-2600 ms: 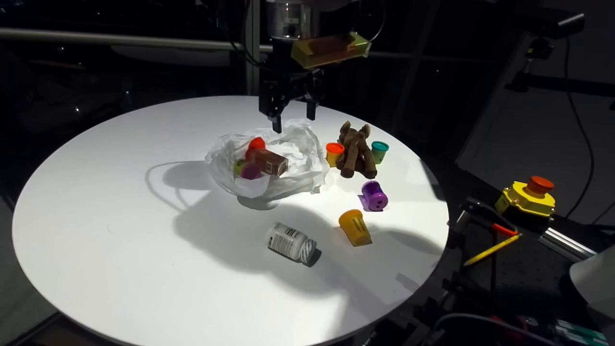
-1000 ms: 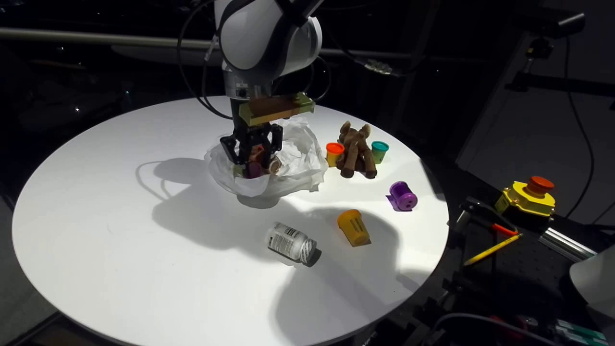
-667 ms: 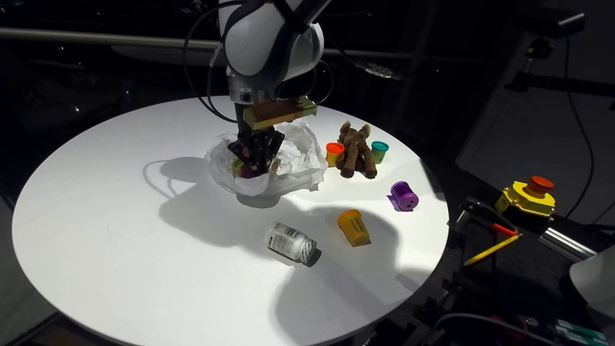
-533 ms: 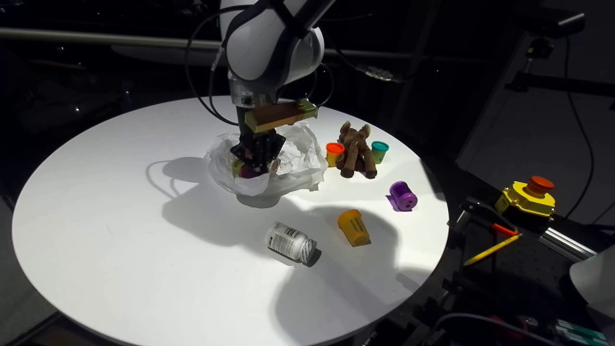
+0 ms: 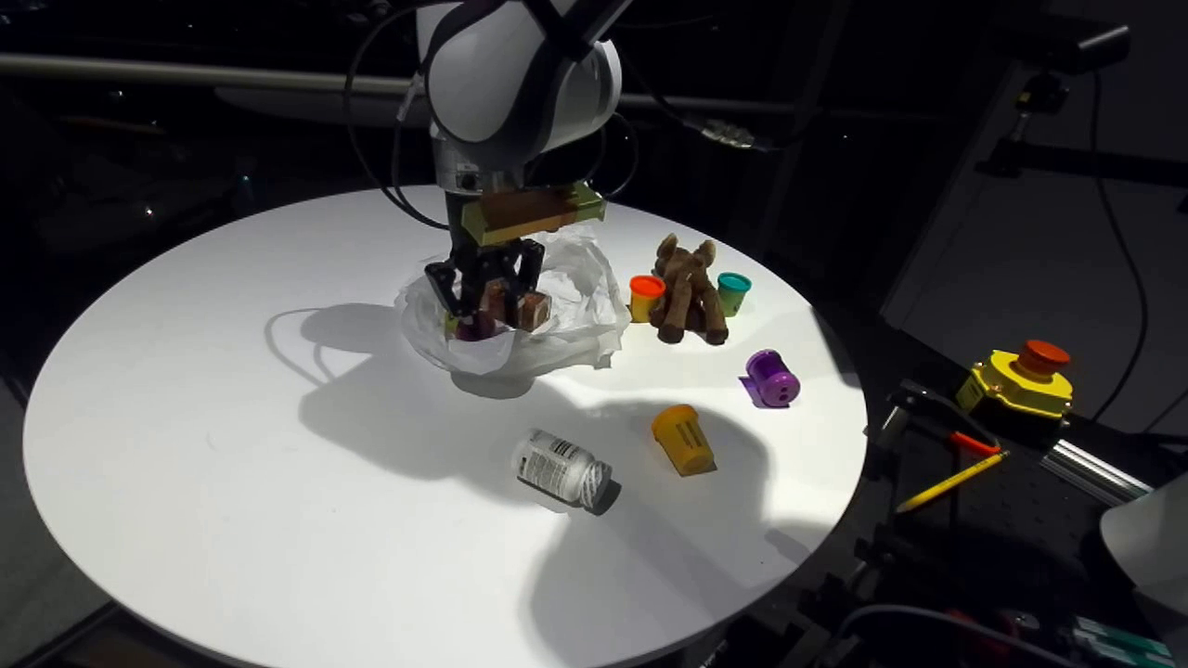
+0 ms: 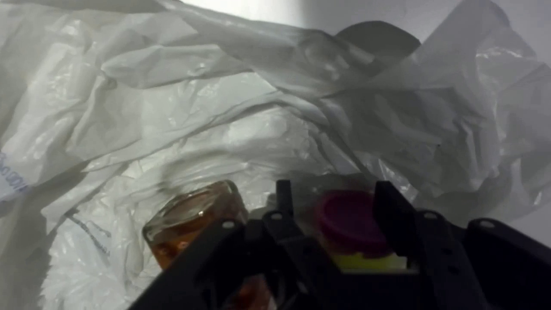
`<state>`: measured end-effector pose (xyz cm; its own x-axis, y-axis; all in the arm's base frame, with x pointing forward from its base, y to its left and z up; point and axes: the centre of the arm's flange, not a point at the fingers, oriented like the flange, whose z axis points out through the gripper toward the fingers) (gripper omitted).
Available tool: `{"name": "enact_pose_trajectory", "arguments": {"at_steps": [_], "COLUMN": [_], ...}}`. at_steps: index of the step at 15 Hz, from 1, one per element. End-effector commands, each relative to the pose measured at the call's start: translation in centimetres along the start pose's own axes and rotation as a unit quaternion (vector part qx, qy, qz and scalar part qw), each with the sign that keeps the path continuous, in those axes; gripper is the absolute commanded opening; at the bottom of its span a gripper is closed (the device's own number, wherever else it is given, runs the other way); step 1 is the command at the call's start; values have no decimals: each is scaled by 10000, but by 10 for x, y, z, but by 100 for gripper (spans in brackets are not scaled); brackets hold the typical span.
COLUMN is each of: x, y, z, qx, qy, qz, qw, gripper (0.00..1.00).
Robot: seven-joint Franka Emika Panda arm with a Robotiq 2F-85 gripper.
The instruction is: Remove the things from the plastic and put them on the table
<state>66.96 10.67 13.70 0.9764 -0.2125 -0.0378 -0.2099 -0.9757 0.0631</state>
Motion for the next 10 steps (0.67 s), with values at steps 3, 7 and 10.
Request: {"name": "enact_pose_trajectory", "arguments": {"at_steps": [3,7,10], "x": [10,17,25], "y": [-15,-20,-21], "z": [-12,0,4], "qx": [104,45,37], "qy": [115,90,84], "qz": [-12,-2,9], "qw": [9999,9999,10000], "gripper": [100,100,100]}}
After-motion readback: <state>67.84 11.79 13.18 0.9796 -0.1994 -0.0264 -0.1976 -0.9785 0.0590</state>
